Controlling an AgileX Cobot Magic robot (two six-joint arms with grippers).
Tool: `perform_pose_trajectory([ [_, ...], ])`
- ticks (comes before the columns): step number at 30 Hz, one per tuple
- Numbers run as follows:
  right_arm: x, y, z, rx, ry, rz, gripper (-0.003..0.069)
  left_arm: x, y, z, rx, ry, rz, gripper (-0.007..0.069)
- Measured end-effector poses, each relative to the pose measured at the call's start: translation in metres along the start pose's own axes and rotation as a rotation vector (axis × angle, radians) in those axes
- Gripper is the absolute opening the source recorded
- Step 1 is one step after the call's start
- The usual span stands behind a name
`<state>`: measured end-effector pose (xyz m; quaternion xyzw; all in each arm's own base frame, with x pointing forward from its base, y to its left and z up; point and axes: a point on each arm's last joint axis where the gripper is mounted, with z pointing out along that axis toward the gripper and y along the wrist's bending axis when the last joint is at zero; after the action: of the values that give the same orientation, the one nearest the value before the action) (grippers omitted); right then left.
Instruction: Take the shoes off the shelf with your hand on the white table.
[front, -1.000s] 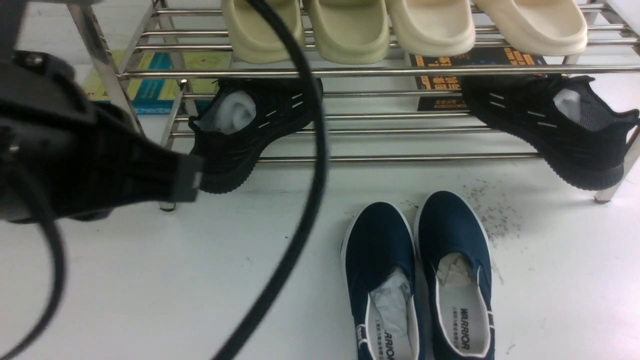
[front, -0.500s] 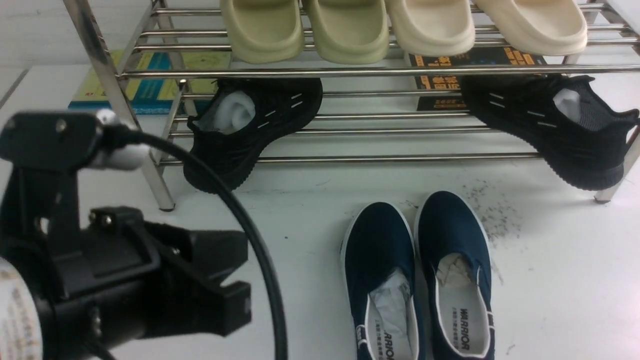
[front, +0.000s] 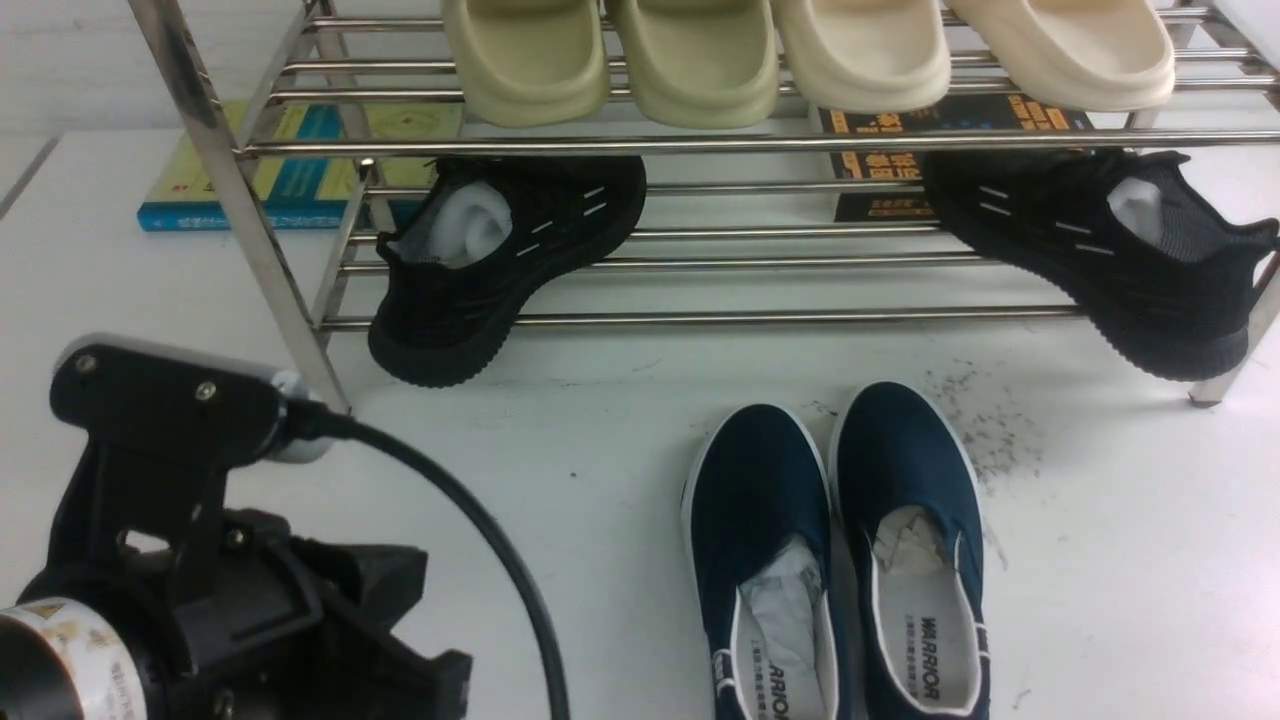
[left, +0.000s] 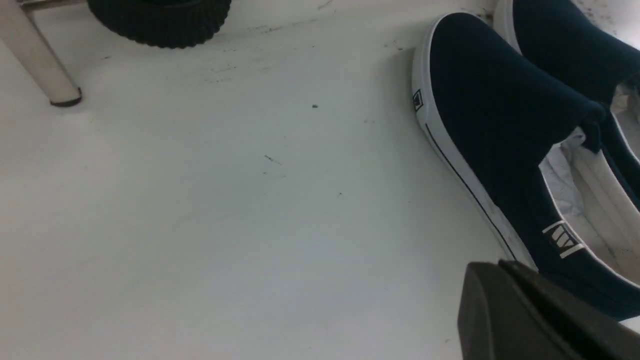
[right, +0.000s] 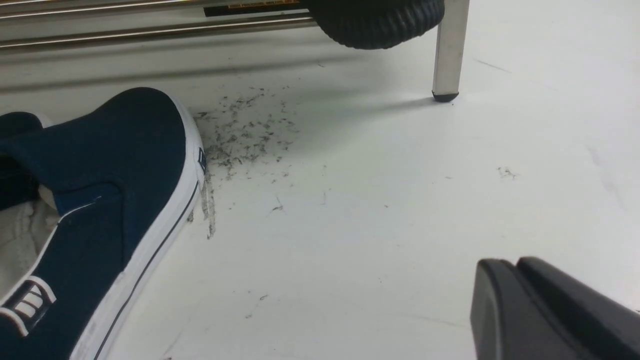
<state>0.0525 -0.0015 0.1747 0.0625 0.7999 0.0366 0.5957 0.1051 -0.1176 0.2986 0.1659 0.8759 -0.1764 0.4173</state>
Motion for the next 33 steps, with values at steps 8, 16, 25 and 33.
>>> perform_pose_trajectory([
  [8,0.0,0.0,0.0,0.0,0.0,0.0,0.0064,0.044,0.035,0.009,0.025,0.02,-0.269,0.0036],
  [16,0.0,0.0,0.0,0.0,0.0,0.0,0.0078,0.108,0.085,0.007,-0.166,-0.132,-0.502,0.0043],
  [25,0.0,0.0,0.0,0.0,0.0,0.0,0.0087,0.15,0.105,-0.005,-0.385,-0.262,-0.606,0.0053],
  [33,0.0,0.0,0.0,0.0,0.0,0.0,0.0092,0.15,0.106,-0.015,-0.463,-0.353,-0.438,0.0058],
])
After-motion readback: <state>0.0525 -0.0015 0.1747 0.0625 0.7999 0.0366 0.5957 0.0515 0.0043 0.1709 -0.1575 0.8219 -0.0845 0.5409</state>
